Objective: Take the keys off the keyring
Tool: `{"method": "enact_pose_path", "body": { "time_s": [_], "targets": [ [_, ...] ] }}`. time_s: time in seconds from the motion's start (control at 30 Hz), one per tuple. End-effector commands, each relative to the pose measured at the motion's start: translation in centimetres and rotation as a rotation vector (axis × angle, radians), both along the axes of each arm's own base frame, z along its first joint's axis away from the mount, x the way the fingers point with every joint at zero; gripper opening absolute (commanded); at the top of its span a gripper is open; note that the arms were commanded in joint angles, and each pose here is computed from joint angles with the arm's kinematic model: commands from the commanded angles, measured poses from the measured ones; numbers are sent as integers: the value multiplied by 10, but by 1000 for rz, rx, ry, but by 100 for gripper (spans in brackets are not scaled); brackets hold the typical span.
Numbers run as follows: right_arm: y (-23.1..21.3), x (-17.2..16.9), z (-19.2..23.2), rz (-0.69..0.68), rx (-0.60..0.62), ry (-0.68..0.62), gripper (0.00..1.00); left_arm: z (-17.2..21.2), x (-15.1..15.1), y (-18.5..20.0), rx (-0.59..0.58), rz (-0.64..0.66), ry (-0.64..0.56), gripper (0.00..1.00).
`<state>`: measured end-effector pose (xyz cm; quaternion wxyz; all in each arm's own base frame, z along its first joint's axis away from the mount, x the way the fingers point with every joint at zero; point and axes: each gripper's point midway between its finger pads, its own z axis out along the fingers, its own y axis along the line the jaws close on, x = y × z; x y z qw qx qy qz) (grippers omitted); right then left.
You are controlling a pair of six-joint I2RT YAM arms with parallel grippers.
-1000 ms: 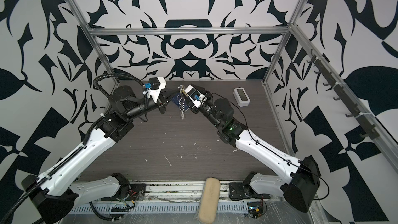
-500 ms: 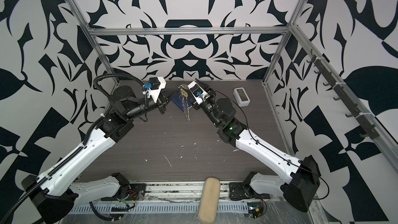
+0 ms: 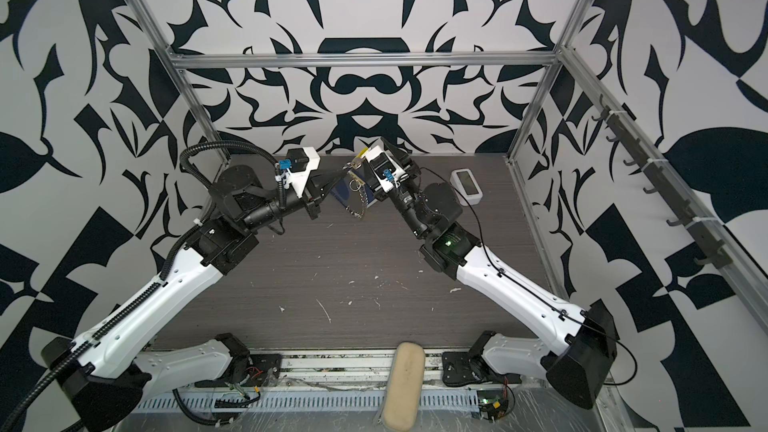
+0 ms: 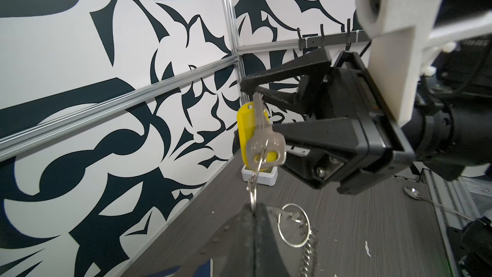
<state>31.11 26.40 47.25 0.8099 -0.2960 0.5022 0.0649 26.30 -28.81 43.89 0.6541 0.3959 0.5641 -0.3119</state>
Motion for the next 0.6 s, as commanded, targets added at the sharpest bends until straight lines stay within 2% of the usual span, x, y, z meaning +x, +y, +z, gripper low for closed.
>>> {"method": "enact_pose_path", "body": {
  "time_s": [0.0, 0.37, 0.57],
  "targets": [
    [-1, -15, 38, 43, 37, -84, 55, 23, -4, 3, -57, 0, -46, 0],
    [44, -47, 36, 305, -62, -49, 56, 26, -7, 3, -71, -9, -55, 0],
    [56, -66, 35, 366, -121, -55, 56, 27, -8, 2, -74, -21, -66, 0]
  ]
}}
